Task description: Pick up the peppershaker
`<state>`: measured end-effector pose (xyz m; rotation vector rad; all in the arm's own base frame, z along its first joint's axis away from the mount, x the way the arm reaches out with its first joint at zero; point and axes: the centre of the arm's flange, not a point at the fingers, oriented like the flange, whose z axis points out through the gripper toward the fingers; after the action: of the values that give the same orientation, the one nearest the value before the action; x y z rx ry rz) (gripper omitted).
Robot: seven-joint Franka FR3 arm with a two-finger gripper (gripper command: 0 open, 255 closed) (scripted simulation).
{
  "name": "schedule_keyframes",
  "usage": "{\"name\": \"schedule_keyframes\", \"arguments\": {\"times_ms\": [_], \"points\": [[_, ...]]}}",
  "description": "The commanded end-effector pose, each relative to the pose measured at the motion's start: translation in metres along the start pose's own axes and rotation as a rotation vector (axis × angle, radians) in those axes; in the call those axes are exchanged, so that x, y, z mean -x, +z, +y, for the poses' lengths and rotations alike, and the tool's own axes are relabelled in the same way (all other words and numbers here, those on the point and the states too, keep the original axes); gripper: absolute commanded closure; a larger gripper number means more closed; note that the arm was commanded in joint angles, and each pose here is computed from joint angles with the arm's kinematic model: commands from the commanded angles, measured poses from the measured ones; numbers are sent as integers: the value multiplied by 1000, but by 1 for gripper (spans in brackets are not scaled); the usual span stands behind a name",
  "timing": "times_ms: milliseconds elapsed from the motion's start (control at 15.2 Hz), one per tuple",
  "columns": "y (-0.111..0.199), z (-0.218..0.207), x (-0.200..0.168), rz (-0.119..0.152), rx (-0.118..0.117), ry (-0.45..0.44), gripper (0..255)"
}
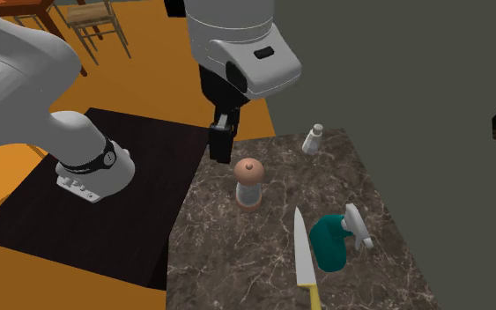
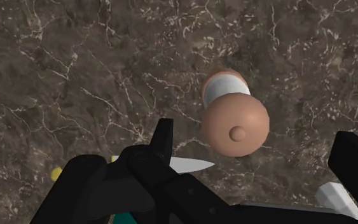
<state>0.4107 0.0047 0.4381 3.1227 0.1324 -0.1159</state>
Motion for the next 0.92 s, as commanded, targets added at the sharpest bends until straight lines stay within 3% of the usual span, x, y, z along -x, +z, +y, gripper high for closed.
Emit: {"name": "schedule_keyframes", "arguments": {"times_ms": [0, 330, 858], "points": [[21, -3, -18, -3, -4, 4, 0], [75, -7, -57, -14, -13, 12, 0], [116, -8, -60, -15, -13, 12, 0]]}}
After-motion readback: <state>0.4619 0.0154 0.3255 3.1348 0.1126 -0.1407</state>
